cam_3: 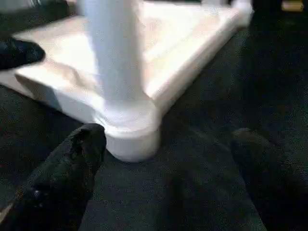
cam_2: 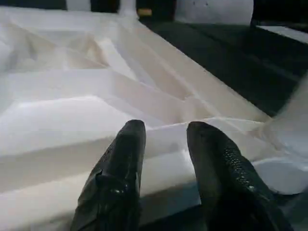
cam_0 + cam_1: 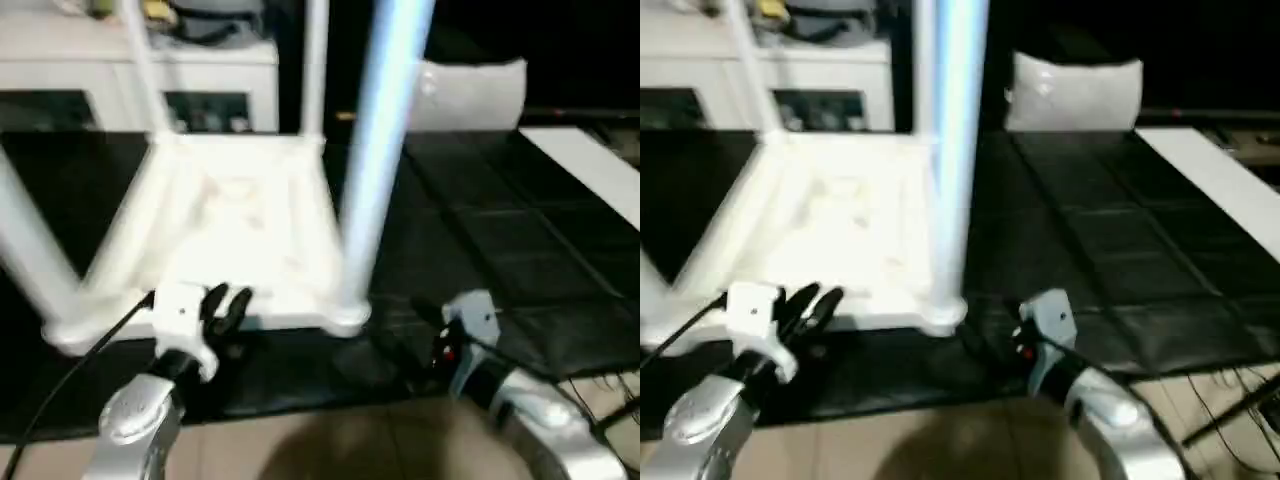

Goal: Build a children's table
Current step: Flip table

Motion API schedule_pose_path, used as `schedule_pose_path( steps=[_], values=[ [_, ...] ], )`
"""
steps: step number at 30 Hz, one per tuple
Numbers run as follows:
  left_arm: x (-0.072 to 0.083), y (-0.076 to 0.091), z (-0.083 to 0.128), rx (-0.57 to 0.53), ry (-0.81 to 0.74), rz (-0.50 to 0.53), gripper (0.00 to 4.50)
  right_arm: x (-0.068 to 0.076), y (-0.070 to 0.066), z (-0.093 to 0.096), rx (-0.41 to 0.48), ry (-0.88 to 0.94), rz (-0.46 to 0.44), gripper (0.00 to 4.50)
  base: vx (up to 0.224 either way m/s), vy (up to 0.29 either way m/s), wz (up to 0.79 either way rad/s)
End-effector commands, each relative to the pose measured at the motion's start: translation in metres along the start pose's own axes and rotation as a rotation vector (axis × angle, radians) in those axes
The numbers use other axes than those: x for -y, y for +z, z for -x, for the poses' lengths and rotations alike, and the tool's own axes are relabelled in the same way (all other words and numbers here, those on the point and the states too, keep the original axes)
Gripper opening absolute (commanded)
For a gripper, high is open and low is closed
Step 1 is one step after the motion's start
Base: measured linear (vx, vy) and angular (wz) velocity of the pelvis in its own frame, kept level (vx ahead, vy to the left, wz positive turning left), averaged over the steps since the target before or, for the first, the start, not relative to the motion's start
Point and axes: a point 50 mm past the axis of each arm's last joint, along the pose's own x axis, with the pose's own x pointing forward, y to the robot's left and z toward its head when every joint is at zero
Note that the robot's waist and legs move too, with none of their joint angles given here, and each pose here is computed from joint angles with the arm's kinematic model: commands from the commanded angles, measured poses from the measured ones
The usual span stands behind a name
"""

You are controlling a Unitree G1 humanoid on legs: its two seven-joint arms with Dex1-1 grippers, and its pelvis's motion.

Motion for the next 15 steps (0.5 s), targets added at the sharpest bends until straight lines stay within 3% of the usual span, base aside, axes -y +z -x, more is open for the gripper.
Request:
schedule_pose_path(
  steps=[1,5,10,13,15],
  values=[
    [-0.006,0.007,0.004,0.029,0.042,-0.015,1.71,-0.003,0.005,-0.001,0.038,0.047,-0.004,4.50,-0.019,-0.170,-0.13],
    [-0.013,0.005,0.013,0.026,0.107,0.005,1.71,-0.007,0.006,0.004,0.038,0.151,-0.013,4.50,-0.042,-0.117,-0.02],
    [-0.016,0.010,0.027,0.072,0.048,0.042,1.85,-0.013,0.019,0.007,0.082,0.319,-0.058,4.50,-0.036,-0.003,-0.02],
    [-0.018,0.008,0.028,0.062,0.063,0.036,1.85,-0.015,0.022,0.003,0.086,0.365,-0.068,4.50,0.000,0.000,0.00],
    [-0.028,0.005,0.032,0.057,0.165,0.024,1.85,-0.020,0.026,-0.008,0.087,0.461,-0.068,4.50,-0.006,0.025,0.00]
  ],
)
